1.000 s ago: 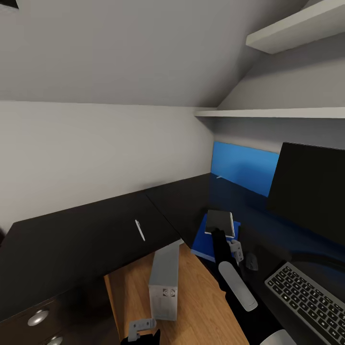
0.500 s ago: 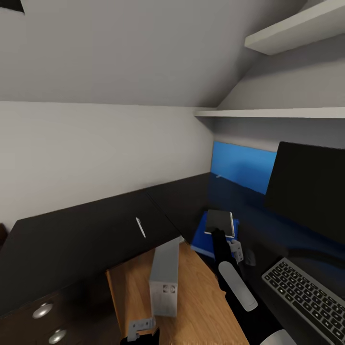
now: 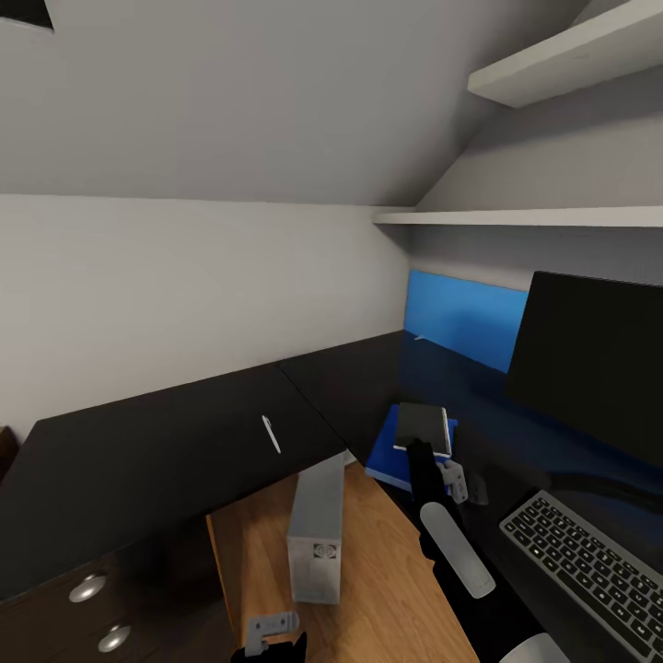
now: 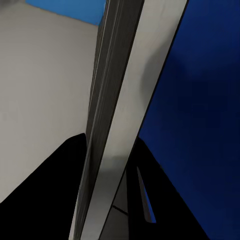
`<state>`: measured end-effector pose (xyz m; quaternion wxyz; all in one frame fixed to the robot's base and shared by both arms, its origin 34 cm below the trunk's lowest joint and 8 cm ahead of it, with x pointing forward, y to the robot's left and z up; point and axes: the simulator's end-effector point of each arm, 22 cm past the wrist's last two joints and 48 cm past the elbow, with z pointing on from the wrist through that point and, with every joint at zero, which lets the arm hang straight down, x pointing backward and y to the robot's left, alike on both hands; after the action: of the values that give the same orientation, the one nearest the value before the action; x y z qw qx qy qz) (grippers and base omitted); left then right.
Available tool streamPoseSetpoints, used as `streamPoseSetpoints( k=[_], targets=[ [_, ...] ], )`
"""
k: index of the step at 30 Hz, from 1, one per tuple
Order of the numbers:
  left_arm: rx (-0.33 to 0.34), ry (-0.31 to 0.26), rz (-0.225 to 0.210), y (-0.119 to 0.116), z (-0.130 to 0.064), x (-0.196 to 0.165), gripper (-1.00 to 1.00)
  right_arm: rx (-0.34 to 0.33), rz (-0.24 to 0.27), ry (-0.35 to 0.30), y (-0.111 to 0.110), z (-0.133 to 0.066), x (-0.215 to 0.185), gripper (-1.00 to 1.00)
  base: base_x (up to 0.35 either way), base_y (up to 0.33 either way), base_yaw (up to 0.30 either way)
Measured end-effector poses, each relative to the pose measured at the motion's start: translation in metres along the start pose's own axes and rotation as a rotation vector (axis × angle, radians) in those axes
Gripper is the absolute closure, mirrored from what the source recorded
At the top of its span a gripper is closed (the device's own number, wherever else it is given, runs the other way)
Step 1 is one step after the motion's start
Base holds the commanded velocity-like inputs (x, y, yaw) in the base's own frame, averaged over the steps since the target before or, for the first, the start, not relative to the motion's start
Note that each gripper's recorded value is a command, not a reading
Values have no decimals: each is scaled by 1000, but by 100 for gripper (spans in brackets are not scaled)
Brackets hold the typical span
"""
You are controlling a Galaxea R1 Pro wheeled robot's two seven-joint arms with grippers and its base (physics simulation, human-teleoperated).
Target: In the bedroom, organize the workspace by keeping the computer under the desk, ensuring the monitor is on the desk, placing the keyboard on the desk next to the monitor, placing the mouse on the desk next to the keyboard, moving the folder from the swivel chair onto the desk next to the mouse, stacking the notebook on top of the folder with the pen on top of the notebook, and positioning the swivel chair next to the desk.
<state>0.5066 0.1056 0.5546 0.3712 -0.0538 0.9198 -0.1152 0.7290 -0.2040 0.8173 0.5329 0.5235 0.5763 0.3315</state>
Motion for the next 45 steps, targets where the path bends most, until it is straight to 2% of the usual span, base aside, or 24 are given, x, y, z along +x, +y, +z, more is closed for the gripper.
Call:
streamPoseSetpoints(
  k=[45],
  targets=[
    [1,0,3,0,0,0,-100,3,2,13,-1,0,3,100,0,14,0]
  ],
)
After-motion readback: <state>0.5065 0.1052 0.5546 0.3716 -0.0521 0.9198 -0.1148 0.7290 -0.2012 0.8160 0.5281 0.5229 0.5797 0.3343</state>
